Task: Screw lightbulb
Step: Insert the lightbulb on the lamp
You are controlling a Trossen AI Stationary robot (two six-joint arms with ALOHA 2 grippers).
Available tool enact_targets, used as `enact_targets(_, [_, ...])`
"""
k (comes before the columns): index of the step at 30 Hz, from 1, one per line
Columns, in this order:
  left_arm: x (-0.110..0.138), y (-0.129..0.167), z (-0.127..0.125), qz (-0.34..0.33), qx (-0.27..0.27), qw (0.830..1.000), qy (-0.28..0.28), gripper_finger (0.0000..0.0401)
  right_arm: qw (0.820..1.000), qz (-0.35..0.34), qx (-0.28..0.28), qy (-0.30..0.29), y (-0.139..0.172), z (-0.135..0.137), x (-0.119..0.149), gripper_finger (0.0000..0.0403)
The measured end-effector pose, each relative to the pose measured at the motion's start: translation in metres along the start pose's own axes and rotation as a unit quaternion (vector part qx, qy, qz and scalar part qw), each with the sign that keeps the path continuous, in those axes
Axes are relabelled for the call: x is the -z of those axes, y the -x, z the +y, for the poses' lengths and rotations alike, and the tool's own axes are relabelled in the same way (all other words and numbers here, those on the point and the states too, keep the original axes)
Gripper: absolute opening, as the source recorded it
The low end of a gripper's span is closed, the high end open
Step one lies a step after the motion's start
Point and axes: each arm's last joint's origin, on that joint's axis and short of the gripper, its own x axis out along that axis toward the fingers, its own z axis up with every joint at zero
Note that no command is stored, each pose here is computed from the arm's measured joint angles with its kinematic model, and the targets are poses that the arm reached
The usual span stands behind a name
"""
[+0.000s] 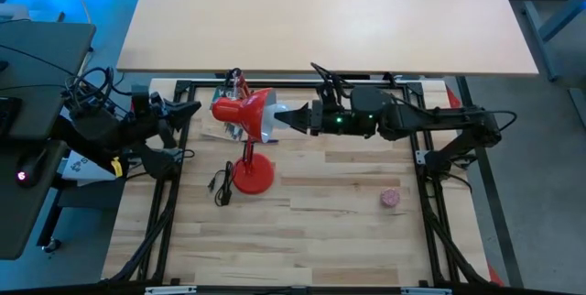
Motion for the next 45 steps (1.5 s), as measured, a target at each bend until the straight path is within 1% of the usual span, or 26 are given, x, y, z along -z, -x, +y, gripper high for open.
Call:
enact_targets(3, [-0.0013,0.0009,0.0013,0.005,0.008,1.0,0.02,0.0,1.0,-0.001,-0.002,-0.004,-0.0008,-0.0002,-0.0001,0.0233])
enact_targets(8, [-0.0026,0.0024,0.0024,0.022,0.032,0.999,0.033,0.0,1.0,-0.001,-0.001,-0.004,-0.0032,-0.0021,0.0008,0.0233])
enact_targets(12, [-0.0022,0.0026,0.0019,0.03,0.044,0.999,0.012,0.0,1.0,0.0,0.001,-0.009,-0.0061,-0.0046,0.002,0.0233])
enact_targets(14, [-0.002,0.0025,0.0017,0.03,0.044,0.999,-0.004,0.0,1.0,-0.001,-0.003,-0.009,-0.0069,-0.0045,0.0023,0.0233])
enact_targets(18, [-0.002,0.0024,0.0018,0.029,0.045,0.998,-0.019,0.0,1.0,-0.003,-0.003,-0.013,-0.0071,-0.0045,0.0021,0.0233])
enact_targets(31, [-0.0021,0.0025,0.0018,0.029,0.044,0.998,-0.019,0.0,1.0,-0.018,0.001,-0.012,-0.0071,-0.0047,0.0012,0.0233])
enact_targets(45, [-0.0017,0.0025,0.0023,0.029,0.042,0.998,-0.023,0.0,1.0,-0.005,-0.005,-0.01,-0.0069,-0.0033,0.0041,0.0233])
